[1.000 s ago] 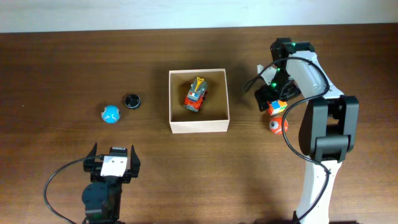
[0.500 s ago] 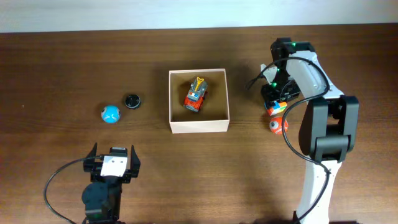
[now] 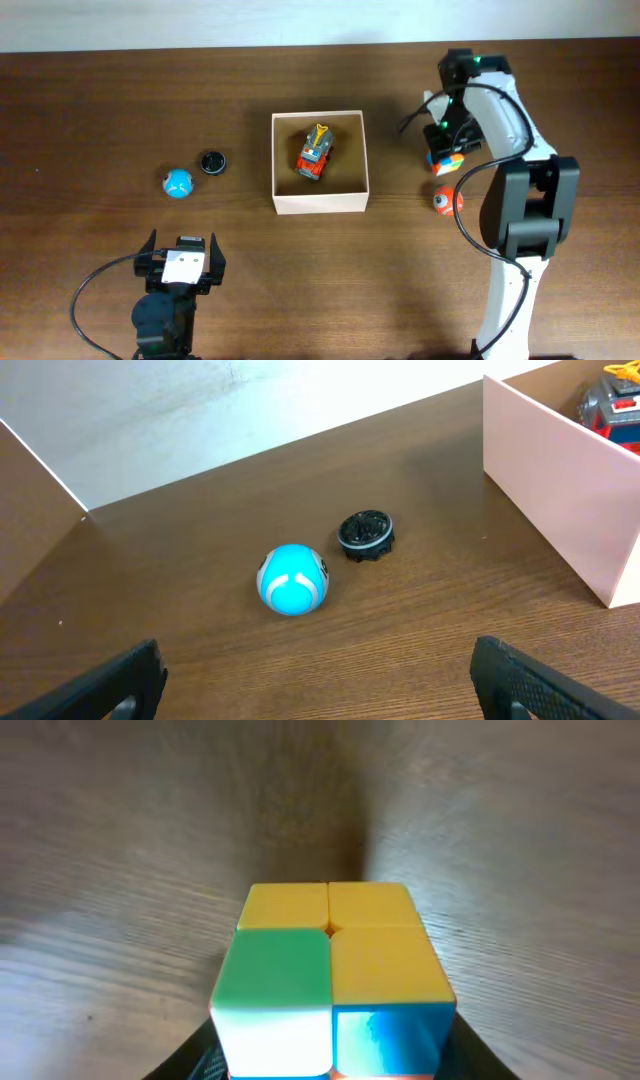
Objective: Pack container
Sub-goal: 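Carry the colour cube into the box and release it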
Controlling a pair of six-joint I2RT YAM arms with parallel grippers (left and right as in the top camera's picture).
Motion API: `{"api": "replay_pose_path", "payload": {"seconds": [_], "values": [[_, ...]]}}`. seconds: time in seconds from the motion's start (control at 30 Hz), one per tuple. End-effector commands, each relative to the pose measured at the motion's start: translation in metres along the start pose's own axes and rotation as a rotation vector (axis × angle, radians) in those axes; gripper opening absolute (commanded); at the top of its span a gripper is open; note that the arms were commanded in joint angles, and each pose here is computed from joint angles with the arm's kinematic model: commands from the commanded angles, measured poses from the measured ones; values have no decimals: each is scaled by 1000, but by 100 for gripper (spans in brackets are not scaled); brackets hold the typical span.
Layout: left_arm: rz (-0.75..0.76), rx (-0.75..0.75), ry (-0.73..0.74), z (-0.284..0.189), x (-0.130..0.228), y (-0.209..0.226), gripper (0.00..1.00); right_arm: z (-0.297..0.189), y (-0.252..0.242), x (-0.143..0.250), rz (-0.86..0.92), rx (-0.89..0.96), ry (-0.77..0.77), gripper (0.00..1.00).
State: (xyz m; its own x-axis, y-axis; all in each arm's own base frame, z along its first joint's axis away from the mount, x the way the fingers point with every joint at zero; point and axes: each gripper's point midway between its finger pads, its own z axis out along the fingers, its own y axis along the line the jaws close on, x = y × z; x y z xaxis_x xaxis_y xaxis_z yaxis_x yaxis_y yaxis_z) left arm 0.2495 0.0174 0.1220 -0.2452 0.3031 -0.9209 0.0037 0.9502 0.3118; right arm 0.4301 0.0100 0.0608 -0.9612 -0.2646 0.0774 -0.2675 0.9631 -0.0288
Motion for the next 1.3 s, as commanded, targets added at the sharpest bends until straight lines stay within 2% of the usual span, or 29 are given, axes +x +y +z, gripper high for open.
{"api": "replay_pose_path", "payload": {"seconds": [0.0,0.17,0.27,0.43,0.63,1.0,1.07,1.13,1.17,1.2,1.27], "values": [[11,-9,5,0,2,1,99,-37,0,-17,41,27,-82,37],[11,-9,5,0,2,1,99,-102,33,-30,26,38,-193,42],[11,-9,5,0,2,1,99,-135,82,-39,-84,47,-275,44],[11,-9,5,0,2,1,99,-150,162,-50,-247,38,-364,47],[11,-9,5,0,2,1,99,-146,221,-48,-364,27,-392,51],[11,-9,5,0,2,1,99,-112,229,-44,-382,28,-317,53],[11,-9,5,0,2,1,99,-113,228,-47,-380,29,-327,58],[11,-9,5,0,2,1,99,-121,225,-50,-358,35,-353,68],[11,-9,5,0,2,1,99,-127,221,-53,-325,49,-373,69],[11,-9,5,0,2,1,99,-137,212,-57,-278,70,-400,76],[11,-9,5,0,2,1,99,-153,199,-59,-220,92,-437,82]]}}
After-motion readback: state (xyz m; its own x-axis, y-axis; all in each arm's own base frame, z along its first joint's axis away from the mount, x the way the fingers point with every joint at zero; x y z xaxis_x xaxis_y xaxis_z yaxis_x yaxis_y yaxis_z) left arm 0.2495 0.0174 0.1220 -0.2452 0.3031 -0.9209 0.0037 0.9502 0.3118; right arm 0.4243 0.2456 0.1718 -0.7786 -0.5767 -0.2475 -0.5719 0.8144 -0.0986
